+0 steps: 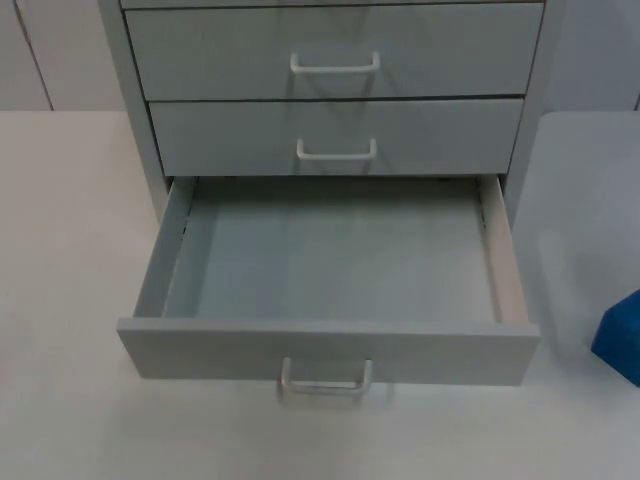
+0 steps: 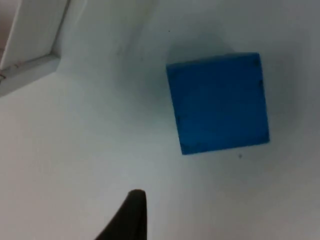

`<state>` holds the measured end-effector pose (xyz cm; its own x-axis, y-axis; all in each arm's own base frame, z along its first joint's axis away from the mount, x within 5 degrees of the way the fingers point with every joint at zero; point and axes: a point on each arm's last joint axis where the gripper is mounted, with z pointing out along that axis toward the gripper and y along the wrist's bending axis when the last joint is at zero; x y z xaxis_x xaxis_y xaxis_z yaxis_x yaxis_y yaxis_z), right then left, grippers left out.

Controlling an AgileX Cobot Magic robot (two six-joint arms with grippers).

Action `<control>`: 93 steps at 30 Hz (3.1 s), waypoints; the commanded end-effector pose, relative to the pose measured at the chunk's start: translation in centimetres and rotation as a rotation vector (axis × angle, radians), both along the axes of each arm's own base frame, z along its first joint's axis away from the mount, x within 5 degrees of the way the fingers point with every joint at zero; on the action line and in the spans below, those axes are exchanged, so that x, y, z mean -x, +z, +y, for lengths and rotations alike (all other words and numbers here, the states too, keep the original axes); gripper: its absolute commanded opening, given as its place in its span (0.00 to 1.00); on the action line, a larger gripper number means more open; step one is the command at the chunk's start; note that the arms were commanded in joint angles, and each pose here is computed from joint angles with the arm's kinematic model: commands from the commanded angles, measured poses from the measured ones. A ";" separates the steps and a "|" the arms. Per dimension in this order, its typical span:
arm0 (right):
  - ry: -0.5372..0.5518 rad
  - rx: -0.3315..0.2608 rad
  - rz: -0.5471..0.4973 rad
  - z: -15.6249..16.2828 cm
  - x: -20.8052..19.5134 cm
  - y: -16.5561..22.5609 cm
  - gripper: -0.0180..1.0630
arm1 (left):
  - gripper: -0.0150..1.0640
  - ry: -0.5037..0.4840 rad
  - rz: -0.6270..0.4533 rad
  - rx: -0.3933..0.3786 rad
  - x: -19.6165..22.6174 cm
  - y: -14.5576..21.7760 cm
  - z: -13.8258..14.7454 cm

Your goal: Open the drawer with the left hand, place the block into the drawer with the right hand, then close the drawer with the left hand.

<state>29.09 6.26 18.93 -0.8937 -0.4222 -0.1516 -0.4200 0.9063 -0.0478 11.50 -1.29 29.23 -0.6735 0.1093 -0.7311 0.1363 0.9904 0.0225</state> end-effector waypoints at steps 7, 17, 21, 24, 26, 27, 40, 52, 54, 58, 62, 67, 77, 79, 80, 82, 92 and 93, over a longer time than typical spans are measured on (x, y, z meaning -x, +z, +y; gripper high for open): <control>0.087 -0.001 -0.026 2.4 -1.5 -3.3 0.99 | 0.97 0.000 -0.003 -0.007 0.1 0.0 0.1; 0.086 0.012 0.033 2.6 -2.3 -7.6 0.98 | 0.97 0.000 -0.003 -0.007 0.1 0.0 0.1; 0.086 0.016 0.050 2.6 -2.3 -8.4 0.88 | 0.97 0.000 -0.003 -0.007 0.1 0.0 0.1; 0.083 0.016 0.049 2.6 -2.3 -8.4 0.64 | 0.97 0.000 -0.003 -0.007 0.1 0.0 0.1; 0.078 0.023 0.047 2.6 -2.3 -8.4 0.46 | 0.97 0.000 -0.003 -0.007 0.1 0.0 0.1; 0.072 0.037 0.051 2.4 -2.3 -8.4 0.33 | 0.97 0.000 -0.003 -0.007 0.1 0.0 0.1; 0.030 0.058 -0.036 1.6 -1.0 -2.0 0.01 | 0.97 0.000 -0.003 -0.007 0.1 0.0 0.1; -0.103 -0.053 -0.261 0.6 2.8 7.6 0.01 | 0.97 -0.001 -0.002 -0.001 0.1 0.0 0.0; -0.108 -0.063 -0.261 0.6 2.9 7.7 0.01 | 0.97 -0.001 -0.002 0.003 0.1 0.0 0.0; -0.141 -0.142 -0.228 1.4 3.3 7.7 0.01 | 0.97 -0.001 -0.003 0.006 0.1 0.0 0.0; -0.102 -0.158 -0.241 3.0 3.6 7.8 0.01 | 0.97 -0.001 -0.003 0.008 0.1 0.0 0.0; -0.088 -0.226 -0.300 5.8 4.0 8.1 0.01 | 0.97 -0.001 -0.005 0.010 0.1 0.0 0.0; -0.044 -0.216 -0.258 13.3 3.4 6.3 0.01 | 0.97 -0.001 -0.006 0.022 0.1 0.0 -0.1; -0.021 -0.214 -0.237 15.4 3.0 5.4 0.01 | 0.97 -0.001 -0.006 0.022 0.1 0.0 -0.1; -0.021 -0.214 -0.237 15.4 3.0 5.4 0.01 | 0.97 -0.001 -0.006 0.022 0.1 0.0 -0.1; -0.019 -0.202 -0.235 17.4 2.4 4.2 0.01 | 0.97 -0.001 -0.005 0.023 0.1 0.0 -0.1; -0.096 -0.171 -0.315 21.3 0.6 -1.4 0.01 | 0.97 -0.001 -0.005 0.028 0.1 0.0 -0.2; -0.112 -0.170 -0.312 21.4 0.4 -2.0 0.01 | 0.97 -0.001 -0.005 0.028 0.1 0.0 -0.2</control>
